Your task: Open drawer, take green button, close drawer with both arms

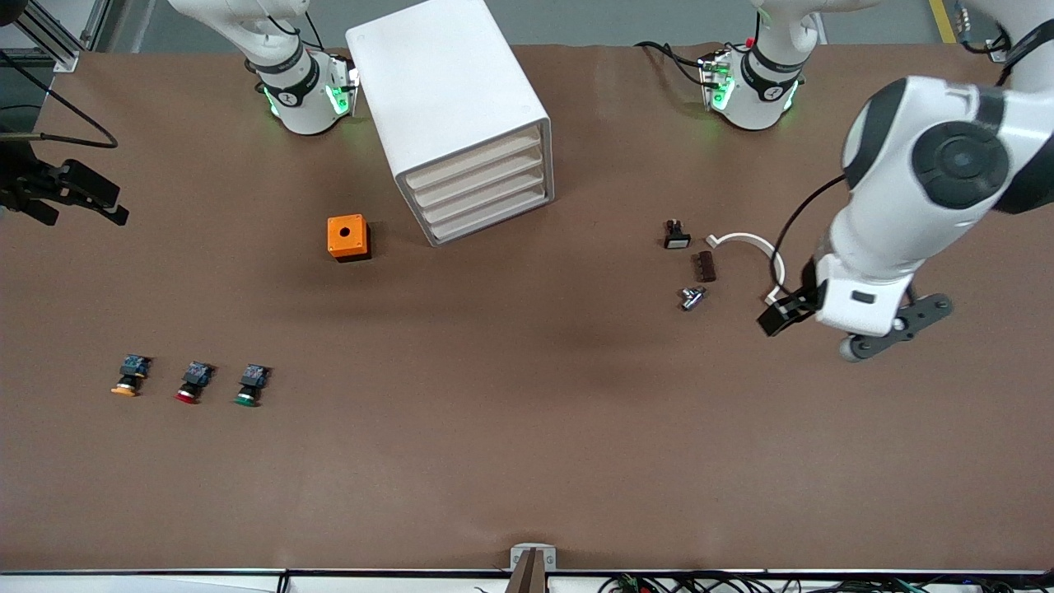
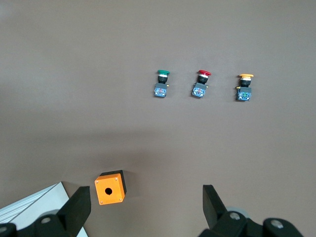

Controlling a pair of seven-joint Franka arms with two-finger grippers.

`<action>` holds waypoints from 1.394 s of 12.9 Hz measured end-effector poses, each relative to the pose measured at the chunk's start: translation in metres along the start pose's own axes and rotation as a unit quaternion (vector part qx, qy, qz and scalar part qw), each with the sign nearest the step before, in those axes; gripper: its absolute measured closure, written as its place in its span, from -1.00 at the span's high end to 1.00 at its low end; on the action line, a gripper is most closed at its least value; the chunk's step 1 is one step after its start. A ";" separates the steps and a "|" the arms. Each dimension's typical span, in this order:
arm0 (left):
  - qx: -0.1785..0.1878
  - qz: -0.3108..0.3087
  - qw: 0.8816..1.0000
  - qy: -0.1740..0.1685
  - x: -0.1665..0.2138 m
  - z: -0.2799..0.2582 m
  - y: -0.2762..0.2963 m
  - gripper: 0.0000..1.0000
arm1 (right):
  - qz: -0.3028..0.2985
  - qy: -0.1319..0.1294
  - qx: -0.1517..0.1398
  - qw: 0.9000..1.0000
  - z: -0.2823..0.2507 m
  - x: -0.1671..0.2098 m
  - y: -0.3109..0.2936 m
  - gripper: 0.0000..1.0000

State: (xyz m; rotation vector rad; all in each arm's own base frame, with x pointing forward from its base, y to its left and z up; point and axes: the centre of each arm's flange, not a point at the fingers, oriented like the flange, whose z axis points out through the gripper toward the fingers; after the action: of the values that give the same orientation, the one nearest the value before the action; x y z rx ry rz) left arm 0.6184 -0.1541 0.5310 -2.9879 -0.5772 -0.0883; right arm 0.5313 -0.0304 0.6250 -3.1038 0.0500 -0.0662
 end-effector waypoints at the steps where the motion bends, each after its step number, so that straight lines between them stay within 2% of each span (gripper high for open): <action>1: 0.006 0.017 1.000 -0.001 -0.001 -0.012 -0.013 1.00 | 0.000 0.000 -0.001 1.000 0.000 0.000 0.000 1.00; 5: 0.028 0.076 0.997 -0.008 -0.012 -0.048 -0.047 1.00 | -0.001 0.000 -0.019 1.000 -0.001 0.000 0.004 1.00; 8: 0.036 0.105 0.994 -0.014 -0.018 -0.059 -0.058 1.00 | -0.001 0.000 -0.021 1.000 -0.001 0.000 0.005 1.00; 15: 0.043 0.116 0.992 -0.021 -0.021 -0.067 -0.069 1.00 | -0.001 -0.022 -0.020 1.000 -0.005 -0.008 0.003 1.00; 18: 0.044 0.116 0.992 -0.021 -0.021 -0.068 -0.070 1.00 | -0.001 -0.022 -0.018 1.000 -0.015 -0.010 0.002 1.00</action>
State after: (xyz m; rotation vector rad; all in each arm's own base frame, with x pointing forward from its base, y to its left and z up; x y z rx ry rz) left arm 0.5701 -0.1049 0.6023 -2.9520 -0.2266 0.0169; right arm 0.5203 -0.0324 0.6394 -3.1404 0.0482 0.0044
